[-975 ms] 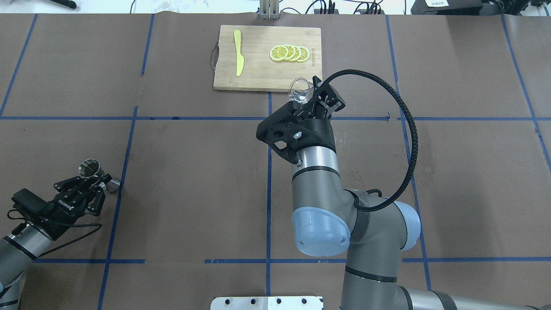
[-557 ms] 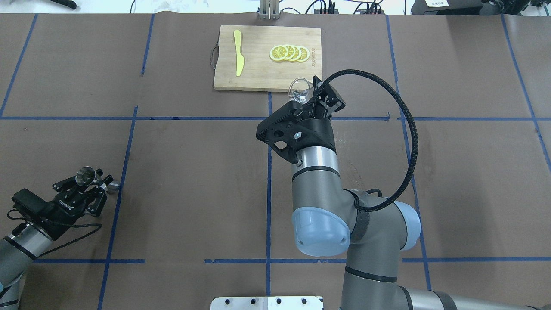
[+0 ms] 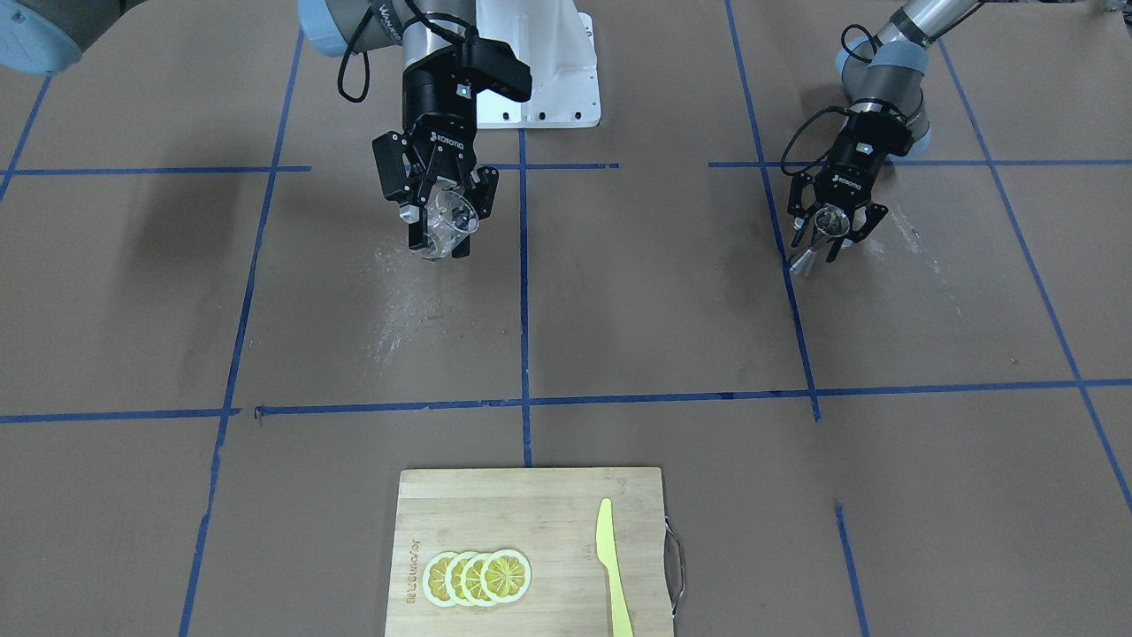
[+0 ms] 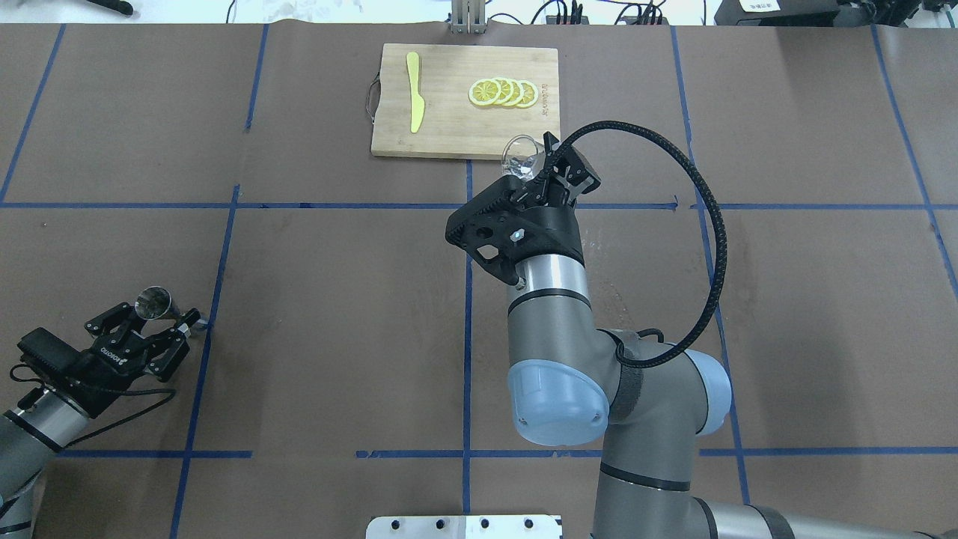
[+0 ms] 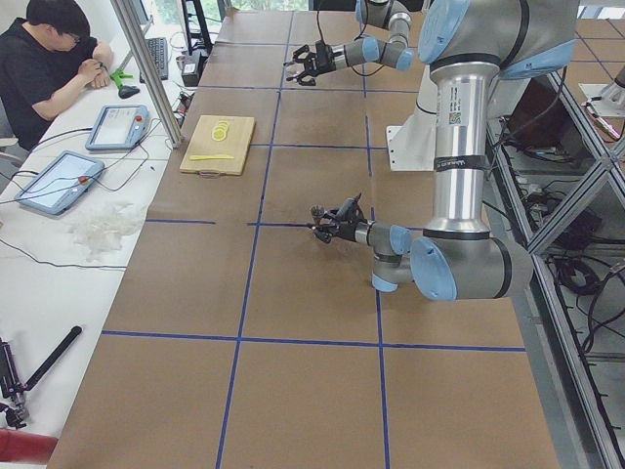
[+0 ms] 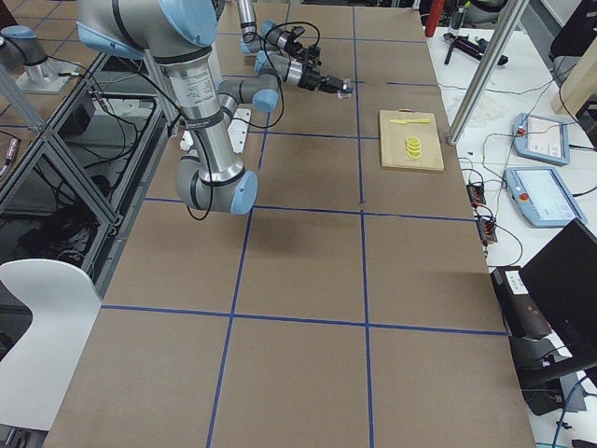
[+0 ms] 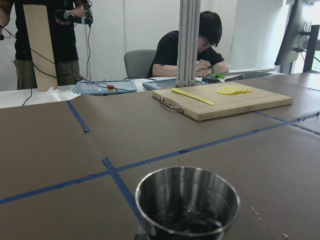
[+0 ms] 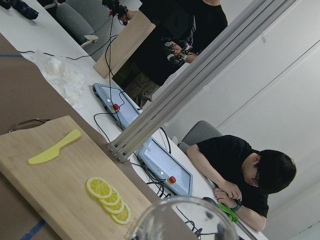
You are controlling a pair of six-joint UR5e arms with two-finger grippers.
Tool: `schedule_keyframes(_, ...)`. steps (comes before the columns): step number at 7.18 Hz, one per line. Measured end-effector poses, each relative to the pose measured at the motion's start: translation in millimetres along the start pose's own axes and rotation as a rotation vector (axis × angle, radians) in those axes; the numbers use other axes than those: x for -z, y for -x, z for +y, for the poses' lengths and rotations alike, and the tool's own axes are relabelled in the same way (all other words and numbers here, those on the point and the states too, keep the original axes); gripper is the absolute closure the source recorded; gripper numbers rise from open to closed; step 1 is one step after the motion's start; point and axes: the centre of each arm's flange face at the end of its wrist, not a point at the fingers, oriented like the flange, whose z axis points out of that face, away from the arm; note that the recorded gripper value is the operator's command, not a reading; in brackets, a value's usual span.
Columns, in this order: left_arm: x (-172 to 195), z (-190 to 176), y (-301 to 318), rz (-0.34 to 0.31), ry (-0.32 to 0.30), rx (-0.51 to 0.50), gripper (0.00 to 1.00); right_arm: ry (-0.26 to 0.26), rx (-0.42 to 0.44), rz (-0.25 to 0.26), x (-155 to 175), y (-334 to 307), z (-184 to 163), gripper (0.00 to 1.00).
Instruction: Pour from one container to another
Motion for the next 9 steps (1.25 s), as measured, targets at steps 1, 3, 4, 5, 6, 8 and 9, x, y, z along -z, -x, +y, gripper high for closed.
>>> schedule_keyframes(1, 2, -2, 2, 0.004, -0.007, 0.005, 0.01, 0.000, 0.000, 0.000, 0, 0, 0, 1.00)
schedule_keyframes(3, 5, -4, 5, 0.009, -0.015, 0.012, 0.00, 0.000, -0.001, 0.000, 0, 0, 0, 1.00)
schedule_keyframes(4, 6, -7, 5, 0.015, -0.026, 0.022, 0.00, 0.000, -0.001, 0.000, 0, 0, 0, 1.00)
schedule_keyframes(5, 6, -13, 2, 0.022, -0.040, 0.029, 0.00, 0.000, -0.001, 0.000, 0, 0, 0, 1.00)
schedule_keyframes(6, 6, -21, -3, 0.030, -0.057, 0.030, 0.00, 0.000, -0.001, 0.000, 0, 0, 0, 1.00)
schedule_keyframes(8, 5, -35, -9, 0.041, -0.080, 0.032, 0.00, 0.000, -0.001, 0.000, 0, 0, 0, 1.00)
schedule_keyframes(9, 5, -39, -10, 0.044, -0.087, 0.034, 0.00, 0.000, -0.001, 0.000, 0, 0, 0, 1.00)
